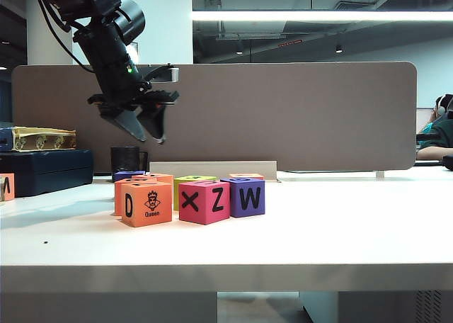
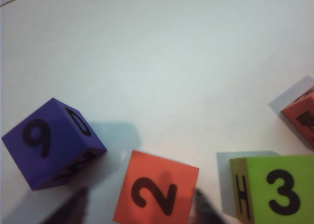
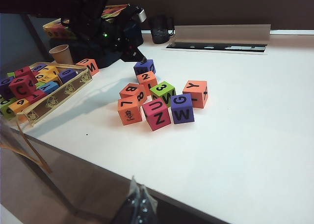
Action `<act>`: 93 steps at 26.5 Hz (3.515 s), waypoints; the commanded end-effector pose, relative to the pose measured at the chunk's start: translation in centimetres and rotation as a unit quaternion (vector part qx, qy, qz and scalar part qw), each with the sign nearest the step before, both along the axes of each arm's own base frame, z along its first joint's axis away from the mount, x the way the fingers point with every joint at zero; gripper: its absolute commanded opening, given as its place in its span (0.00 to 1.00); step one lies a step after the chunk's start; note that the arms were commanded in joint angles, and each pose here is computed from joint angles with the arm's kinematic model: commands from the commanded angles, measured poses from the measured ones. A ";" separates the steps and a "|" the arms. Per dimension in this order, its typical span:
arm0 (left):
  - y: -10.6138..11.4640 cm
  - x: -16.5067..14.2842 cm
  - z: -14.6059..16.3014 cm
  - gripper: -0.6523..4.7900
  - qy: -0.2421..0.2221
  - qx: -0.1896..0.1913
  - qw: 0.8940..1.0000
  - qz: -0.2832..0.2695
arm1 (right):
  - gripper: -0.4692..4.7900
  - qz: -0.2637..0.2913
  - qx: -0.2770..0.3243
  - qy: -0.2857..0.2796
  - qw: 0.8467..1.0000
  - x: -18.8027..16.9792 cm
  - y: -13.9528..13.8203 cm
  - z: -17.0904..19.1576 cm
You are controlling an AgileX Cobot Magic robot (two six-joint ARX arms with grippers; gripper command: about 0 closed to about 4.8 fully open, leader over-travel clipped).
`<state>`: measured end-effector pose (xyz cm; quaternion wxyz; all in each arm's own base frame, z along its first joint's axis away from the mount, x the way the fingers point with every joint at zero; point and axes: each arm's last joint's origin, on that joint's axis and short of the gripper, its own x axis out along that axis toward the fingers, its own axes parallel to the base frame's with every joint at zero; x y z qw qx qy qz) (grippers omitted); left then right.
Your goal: Select the appropriate blocks from the scattered letter blocks on the table and arrange them in a row to spell out "23".
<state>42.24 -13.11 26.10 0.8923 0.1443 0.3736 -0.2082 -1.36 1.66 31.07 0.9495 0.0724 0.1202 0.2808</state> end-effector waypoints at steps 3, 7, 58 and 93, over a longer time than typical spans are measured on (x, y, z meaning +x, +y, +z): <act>-0.2 0.3 -0.5 0.86 -0.008 0.031 0.999 -0.033 | 0.09 0.000 0.000 0.006 1.000 0.0 0.0 -0.1; -0.3 0.6 -1.7 0.86 -0.001 0.054 0.997 -0.056 | 0.09 0.000 0.000 0.015 1.000 0.0 0.0 -0.2; -0.4 1.1 -4.6 0.85 0.044 0.065 0.995 -0.058 | 0.09 0.003 -0.001 -0.055 0.998 -0.7 0.0 4.3; -0.6 1.8 -5.1 0.44 0.035 0.062 0.996 -0.057 | 0.09 0.002 -0.001 -0.047 0.999 -1.0 0.0 4.4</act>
